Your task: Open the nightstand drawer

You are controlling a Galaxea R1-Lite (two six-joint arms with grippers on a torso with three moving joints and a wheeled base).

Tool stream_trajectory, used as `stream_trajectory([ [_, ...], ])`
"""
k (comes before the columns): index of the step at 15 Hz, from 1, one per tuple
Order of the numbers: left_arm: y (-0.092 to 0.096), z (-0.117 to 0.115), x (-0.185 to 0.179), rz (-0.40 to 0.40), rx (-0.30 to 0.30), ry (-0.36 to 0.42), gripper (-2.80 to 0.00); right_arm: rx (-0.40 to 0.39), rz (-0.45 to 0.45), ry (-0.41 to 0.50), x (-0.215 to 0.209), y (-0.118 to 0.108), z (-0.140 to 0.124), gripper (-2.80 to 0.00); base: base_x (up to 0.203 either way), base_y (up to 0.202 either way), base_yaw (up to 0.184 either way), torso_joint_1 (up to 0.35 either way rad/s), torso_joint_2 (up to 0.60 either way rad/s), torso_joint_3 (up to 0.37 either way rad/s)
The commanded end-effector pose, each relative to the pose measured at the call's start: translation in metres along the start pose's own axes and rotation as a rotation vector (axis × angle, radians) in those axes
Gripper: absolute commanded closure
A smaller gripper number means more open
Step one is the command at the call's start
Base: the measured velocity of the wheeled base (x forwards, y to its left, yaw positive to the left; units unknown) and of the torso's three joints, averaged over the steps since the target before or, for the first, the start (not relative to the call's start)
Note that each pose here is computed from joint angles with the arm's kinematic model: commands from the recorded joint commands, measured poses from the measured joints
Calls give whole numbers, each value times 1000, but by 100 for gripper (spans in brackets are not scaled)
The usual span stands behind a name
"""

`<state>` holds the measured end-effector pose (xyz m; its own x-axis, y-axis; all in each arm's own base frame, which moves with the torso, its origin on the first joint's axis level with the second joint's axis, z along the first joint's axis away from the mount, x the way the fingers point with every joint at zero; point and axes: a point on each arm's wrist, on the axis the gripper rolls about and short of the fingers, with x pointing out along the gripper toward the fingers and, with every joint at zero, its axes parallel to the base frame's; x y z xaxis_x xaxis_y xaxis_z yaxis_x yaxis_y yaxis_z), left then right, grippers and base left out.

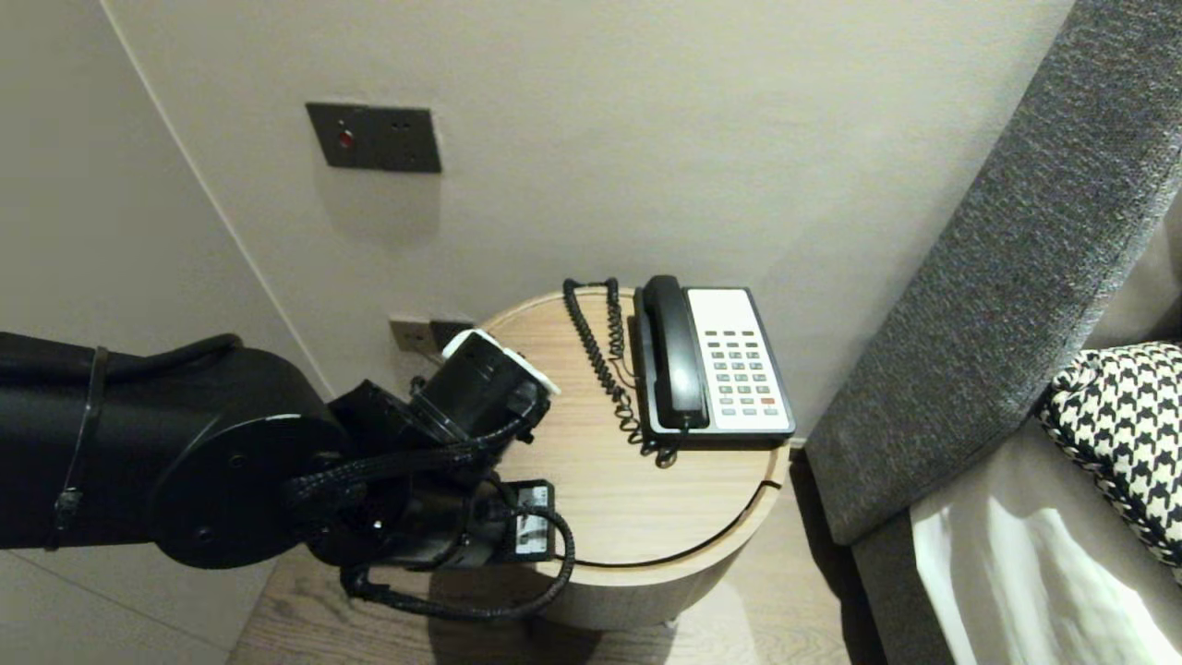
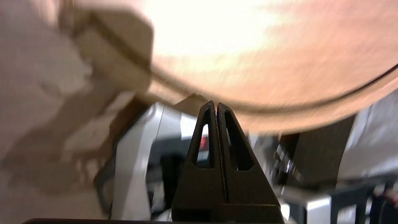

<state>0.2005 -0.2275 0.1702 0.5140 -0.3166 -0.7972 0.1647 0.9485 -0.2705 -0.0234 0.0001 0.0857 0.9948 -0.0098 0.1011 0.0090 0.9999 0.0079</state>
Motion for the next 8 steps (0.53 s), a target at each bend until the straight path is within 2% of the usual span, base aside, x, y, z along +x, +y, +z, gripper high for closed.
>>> stream_trajectory([
  [1, -2, 2, 4, -1, -1, -28, 0, 0, 0, 38, 2, 0, -11, 0, 0, 0, 0, 0, 0, 0],
  [4, -4, -2, 24, 29, 10, 8, 0, 0, 0, 38, 2, 0, -11, 0, 0, 0, 0, 0, 0, 0],
  [8, -4, -7, 27, 28, 17, 18, 0, 0, -1, 38, 2, 0, -11, 0, 0, 0, 0, 0, 0, 0],
])
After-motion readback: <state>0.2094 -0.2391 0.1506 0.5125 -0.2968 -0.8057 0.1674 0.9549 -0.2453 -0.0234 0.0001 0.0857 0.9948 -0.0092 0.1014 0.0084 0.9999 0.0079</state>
